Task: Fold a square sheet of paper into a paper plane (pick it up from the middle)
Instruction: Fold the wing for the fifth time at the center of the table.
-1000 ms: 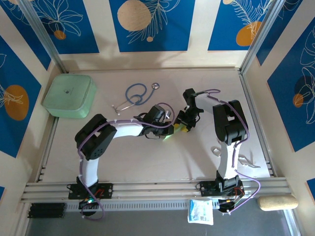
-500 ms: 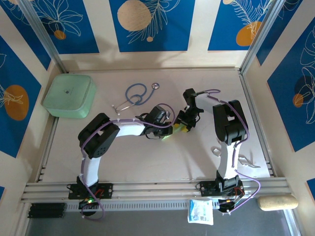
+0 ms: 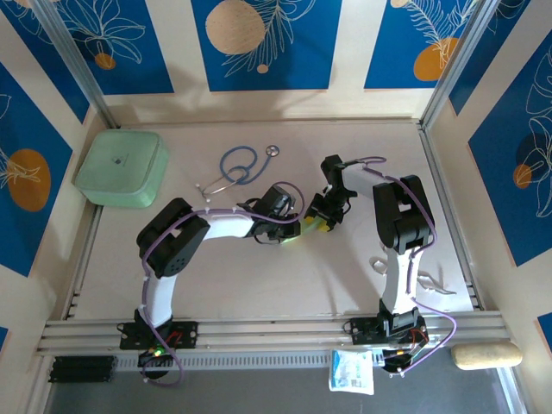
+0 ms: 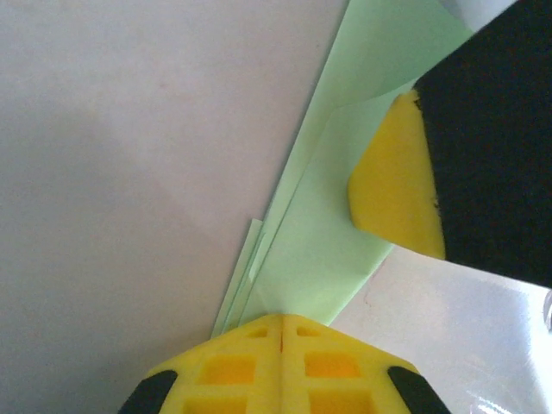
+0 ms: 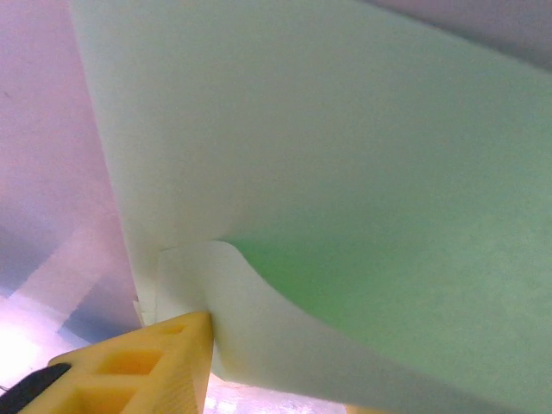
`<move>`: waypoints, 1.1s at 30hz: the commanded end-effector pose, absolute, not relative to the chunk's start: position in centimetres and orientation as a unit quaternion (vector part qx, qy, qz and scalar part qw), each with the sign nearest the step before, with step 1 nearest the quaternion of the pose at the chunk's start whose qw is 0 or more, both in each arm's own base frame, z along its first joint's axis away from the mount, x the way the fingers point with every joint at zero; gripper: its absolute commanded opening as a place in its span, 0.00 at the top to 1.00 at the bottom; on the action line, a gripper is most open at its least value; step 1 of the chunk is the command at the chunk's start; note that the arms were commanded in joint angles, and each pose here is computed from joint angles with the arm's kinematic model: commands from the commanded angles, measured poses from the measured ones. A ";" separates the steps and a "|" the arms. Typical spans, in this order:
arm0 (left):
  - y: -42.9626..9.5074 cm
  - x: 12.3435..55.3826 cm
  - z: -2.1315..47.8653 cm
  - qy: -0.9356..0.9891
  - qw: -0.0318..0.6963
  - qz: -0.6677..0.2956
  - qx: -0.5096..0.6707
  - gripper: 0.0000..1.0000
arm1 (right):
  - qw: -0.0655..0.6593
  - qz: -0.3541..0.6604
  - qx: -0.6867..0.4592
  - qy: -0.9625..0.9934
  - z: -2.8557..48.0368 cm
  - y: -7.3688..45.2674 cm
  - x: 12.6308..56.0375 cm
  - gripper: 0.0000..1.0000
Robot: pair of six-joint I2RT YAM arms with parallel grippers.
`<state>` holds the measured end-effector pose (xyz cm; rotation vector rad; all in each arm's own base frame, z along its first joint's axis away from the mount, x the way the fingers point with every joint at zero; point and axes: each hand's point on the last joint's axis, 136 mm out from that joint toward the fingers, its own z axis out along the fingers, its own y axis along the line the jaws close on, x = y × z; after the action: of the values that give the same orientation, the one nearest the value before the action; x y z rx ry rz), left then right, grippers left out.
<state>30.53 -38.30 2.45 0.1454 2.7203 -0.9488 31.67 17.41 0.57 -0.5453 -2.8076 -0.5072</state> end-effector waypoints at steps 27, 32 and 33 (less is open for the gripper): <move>-36.1 29.8 -0.6 0.960 0.052 -0.272 -0.039 1.00 | -0.104 -0.395 -0.083 -0.909 8.7 18.9 32.9 0.68; -36.1 29.9 -0.6 0.957 0.050 -0.280 -0.058 1.00 | -0.097 -0.412 -0.074 -0.903 7.3 19.8 33.1 0.80; -36.1 29.8 -0.7 0.956 0.048 -0.282 -0.061 1.00 | -0.094 -0.415 -0.073 -0.902 7.1 20.0 33.2 0.82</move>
<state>30.76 -38.30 2.31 -0.0782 2.8197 -0.9672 32.76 18.84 7.14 -0.3173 -3.0474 -1.2859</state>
